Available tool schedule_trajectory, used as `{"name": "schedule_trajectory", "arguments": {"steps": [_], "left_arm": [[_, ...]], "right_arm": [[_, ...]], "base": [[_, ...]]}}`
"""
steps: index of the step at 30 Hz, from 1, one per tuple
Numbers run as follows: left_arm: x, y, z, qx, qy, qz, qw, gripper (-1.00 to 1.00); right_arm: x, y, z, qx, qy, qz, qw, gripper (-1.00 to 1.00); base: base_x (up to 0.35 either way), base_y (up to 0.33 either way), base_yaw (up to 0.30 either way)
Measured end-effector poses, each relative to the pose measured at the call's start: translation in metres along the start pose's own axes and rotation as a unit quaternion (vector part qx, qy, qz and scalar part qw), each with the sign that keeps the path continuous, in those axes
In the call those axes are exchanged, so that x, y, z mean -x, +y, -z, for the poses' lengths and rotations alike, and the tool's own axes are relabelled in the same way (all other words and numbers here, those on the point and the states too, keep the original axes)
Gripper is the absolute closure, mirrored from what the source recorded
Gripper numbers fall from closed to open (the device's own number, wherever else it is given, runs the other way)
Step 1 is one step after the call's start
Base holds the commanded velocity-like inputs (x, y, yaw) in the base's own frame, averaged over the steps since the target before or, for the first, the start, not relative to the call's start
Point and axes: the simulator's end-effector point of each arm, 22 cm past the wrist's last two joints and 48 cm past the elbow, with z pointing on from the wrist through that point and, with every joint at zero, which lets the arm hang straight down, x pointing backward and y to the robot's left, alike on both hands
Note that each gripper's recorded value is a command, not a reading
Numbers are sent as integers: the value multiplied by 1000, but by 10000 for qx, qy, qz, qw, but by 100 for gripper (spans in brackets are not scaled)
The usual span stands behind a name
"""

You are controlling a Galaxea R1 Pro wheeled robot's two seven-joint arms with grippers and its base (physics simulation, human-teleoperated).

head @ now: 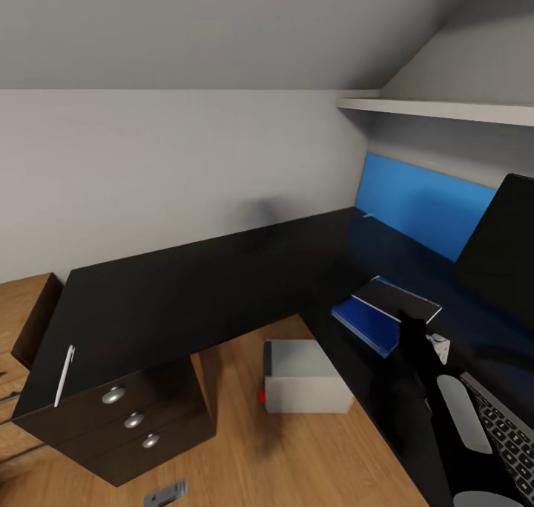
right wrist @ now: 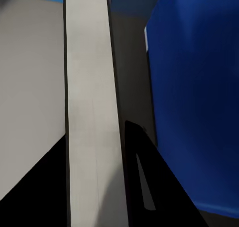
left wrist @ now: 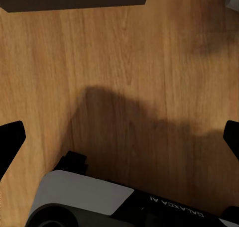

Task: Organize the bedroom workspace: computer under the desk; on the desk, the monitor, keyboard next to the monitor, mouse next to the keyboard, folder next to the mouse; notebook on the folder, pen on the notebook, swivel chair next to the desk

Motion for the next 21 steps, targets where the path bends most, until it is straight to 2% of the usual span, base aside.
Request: {"name": "schedule_trajectory", "arguments": {"steps": [15, 21], "left_arm": [[0, 0, 0, 0, 4, -2, 10000, -100], [0, -1, 0, -4, 5, -3, 10000, -100]], "right_arm": [[-1, -2, 0, -19, 5, -2, 10000, 100], [-1, -2, 0, -21, 5, -2, 10000, 100]], "base": [[28, 20, 0], [105, 51, 0]]}}
